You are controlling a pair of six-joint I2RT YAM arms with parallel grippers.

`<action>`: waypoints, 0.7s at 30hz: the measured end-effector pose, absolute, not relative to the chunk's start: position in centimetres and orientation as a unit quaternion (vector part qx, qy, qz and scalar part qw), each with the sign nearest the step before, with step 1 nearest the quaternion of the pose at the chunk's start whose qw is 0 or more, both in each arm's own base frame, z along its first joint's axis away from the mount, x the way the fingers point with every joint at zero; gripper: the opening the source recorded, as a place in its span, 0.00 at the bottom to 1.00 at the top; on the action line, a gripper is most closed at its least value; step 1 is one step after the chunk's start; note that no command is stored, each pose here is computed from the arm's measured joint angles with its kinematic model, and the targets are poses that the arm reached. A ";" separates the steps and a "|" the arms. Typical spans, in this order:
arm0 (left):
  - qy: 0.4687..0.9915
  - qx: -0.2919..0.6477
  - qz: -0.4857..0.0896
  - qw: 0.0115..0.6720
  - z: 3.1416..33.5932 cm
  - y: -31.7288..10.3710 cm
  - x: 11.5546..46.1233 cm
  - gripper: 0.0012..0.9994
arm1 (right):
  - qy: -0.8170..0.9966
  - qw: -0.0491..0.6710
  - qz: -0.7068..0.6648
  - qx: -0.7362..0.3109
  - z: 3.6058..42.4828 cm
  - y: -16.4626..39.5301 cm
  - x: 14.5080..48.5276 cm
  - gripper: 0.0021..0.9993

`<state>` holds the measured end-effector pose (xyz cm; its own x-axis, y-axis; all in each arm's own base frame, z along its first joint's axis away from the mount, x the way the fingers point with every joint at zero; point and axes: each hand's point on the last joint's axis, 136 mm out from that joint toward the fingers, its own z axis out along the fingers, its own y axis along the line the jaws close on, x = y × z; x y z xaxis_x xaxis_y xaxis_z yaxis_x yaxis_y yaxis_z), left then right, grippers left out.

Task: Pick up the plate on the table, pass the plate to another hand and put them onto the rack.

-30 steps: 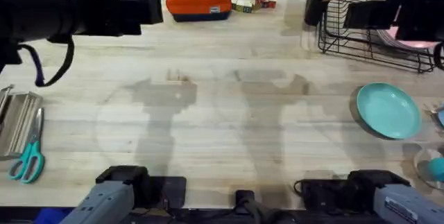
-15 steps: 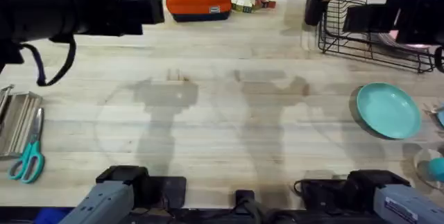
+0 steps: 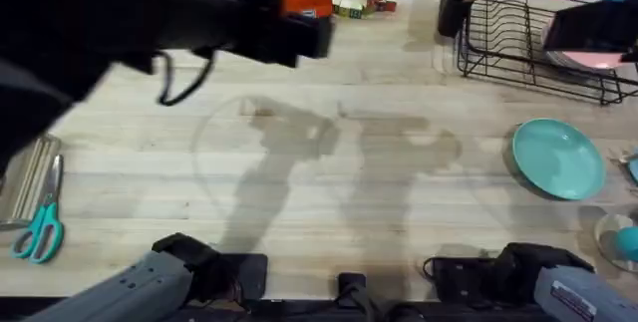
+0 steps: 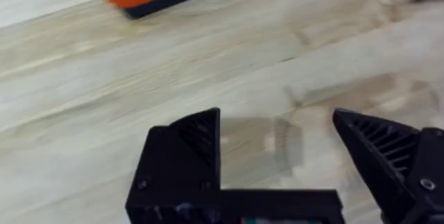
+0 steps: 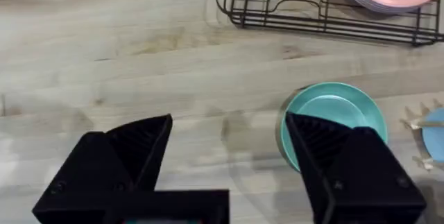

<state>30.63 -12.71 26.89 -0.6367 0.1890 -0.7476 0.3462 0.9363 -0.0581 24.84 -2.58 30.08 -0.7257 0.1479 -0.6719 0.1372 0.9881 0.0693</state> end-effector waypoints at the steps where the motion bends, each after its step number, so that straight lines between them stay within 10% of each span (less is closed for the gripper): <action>1: 0.897 0.158 -0.106 0.398 26.8 -13.7 30.7 1.00 | 0.928 0.364 0.006 0.079 30.2 -2.7 24.6 1.00; 21: 0.871 0.302 -0.197 0.334 21.8 -29.7 26.5 1.00 | 0.932 0.352 -0.001 0.088 30.6 -2.5 19.3 1.00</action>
<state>26.53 -29.68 21.80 -0.5951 0.3935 -0.7007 0.6571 0.7403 -0.1423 19.30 -2.46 30.61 -0.7370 0.1633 -0.6558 0.1647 0.9845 0.0601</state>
